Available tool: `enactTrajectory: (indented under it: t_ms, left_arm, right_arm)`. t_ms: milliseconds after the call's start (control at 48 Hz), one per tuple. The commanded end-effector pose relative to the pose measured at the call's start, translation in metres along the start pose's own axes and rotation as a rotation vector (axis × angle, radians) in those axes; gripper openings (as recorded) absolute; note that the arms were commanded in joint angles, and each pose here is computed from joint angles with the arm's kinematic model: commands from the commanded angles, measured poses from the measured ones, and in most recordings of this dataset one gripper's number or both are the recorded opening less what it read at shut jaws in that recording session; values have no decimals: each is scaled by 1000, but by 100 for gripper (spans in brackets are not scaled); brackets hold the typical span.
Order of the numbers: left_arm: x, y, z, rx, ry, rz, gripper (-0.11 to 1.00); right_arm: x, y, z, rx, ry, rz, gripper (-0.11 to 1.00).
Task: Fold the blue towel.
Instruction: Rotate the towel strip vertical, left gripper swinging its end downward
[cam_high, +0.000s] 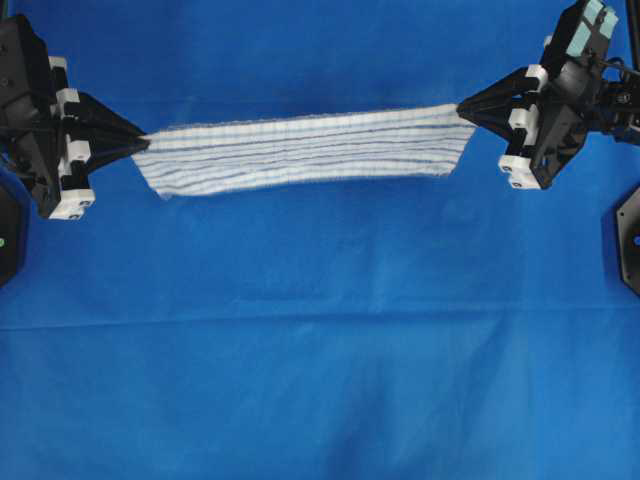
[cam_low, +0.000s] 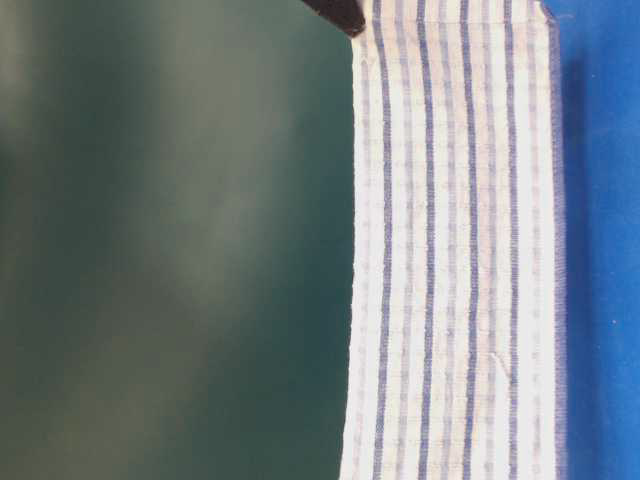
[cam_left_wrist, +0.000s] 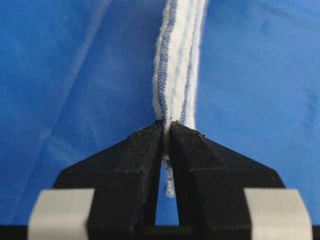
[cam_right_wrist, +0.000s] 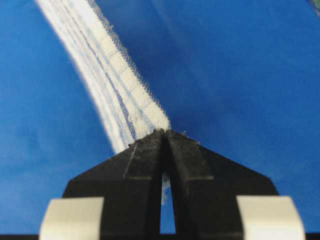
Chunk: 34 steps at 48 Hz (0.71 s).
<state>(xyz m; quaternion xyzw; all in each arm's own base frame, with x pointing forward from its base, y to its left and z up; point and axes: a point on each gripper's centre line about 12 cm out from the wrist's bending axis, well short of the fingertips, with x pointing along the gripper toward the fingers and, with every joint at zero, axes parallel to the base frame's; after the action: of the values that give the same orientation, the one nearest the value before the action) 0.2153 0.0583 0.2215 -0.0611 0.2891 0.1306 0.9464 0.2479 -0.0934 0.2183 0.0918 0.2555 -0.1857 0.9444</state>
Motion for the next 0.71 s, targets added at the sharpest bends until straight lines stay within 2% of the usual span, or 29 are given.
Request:
enactTrajectory:
  t_ms: [0, 83, 229, 396, 688]
  left_arm:
    - [0, -6, 9, 8, -28, -23, 3]
    - [3, -17, 13, 21, -52, -63, 3]
    - [12, -44, 20, 10, -88, -153, 3]
    - [27, -75, 29, 44, -116, -243, 3]
    - [65, -124, 54, 97, -117, -331, 3]
  right_arm:
    - [0, 0, 10, -6, -35, 1, 3]
    - [4, -2, 16, -11, -53, -5, 3]
    - [14, -13, 26, -21, -69, -41, 3]
    - [31, -35, 40, -29, -66, -102, 3]
    - [69, -61, 73, -73, -66, -161, 3]
